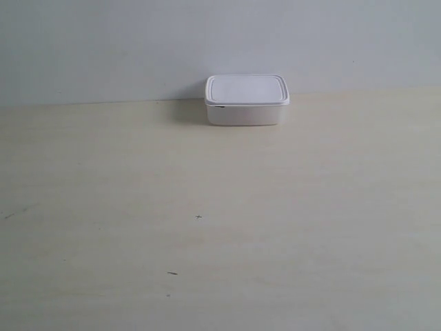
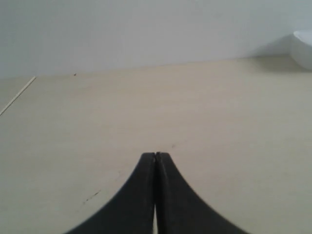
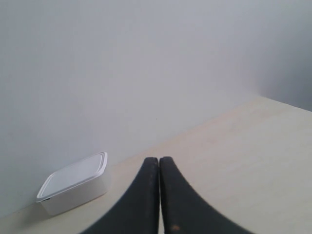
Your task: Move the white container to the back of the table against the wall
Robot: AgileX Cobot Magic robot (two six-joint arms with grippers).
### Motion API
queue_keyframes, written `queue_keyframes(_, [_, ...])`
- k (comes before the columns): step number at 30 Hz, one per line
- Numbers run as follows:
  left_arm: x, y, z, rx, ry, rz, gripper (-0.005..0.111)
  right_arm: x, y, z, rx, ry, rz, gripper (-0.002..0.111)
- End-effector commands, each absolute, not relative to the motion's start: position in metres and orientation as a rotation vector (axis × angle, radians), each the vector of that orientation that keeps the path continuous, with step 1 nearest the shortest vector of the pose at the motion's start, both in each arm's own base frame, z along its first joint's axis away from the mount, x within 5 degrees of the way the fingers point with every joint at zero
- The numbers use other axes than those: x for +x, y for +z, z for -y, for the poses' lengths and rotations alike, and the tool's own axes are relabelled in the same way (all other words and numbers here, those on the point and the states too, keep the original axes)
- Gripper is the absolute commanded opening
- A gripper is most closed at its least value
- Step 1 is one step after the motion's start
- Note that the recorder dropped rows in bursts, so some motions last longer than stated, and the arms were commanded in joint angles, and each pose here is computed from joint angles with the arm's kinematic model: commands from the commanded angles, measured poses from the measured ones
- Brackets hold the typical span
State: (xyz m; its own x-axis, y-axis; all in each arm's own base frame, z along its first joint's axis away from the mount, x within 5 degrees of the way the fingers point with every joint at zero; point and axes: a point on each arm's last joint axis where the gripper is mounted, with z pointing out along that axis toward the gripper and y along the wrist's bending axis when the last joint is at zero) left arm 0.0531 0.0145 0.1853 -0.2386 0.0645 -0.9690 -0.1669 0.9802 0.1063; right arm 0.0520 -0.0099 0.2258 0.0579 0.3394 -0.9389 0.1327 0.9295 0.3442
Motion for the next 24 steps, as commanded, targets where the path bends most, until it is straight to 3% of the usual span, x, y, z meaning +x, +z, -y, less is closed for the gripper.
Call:
queue_keyframes(1, [0.0515, 0.1803, -0.014, 0.04, 0.293, -1.858, 0.0, 0.0516, 0.2249, 0.0101, 0.387, 0.158, -1.513, 0.0])
queue_keyframes(9, [0.0514, 0.1796, -0.0132, 0.051, 0.288, -1.866, 0.0, 0.0516, 0.2249, 0.0101, 0.388, 0.159, -1.513, 0.0])
queue_keyframes(15, [0.0515, 0.1796, -0.0131, 0.044, 0.28, -1.866, 0.0, 0.052, 0.222, 0.007, 0.548, 0.362, -1.506, 0.0])
queue_keyframes(24, [0.0515, 0.1796, -0.0131, 0.044, 0.28, -1.866, 0.0, 0.052, 0.222, 0.007, 0.548, 0.362, -1.506, 0.0])
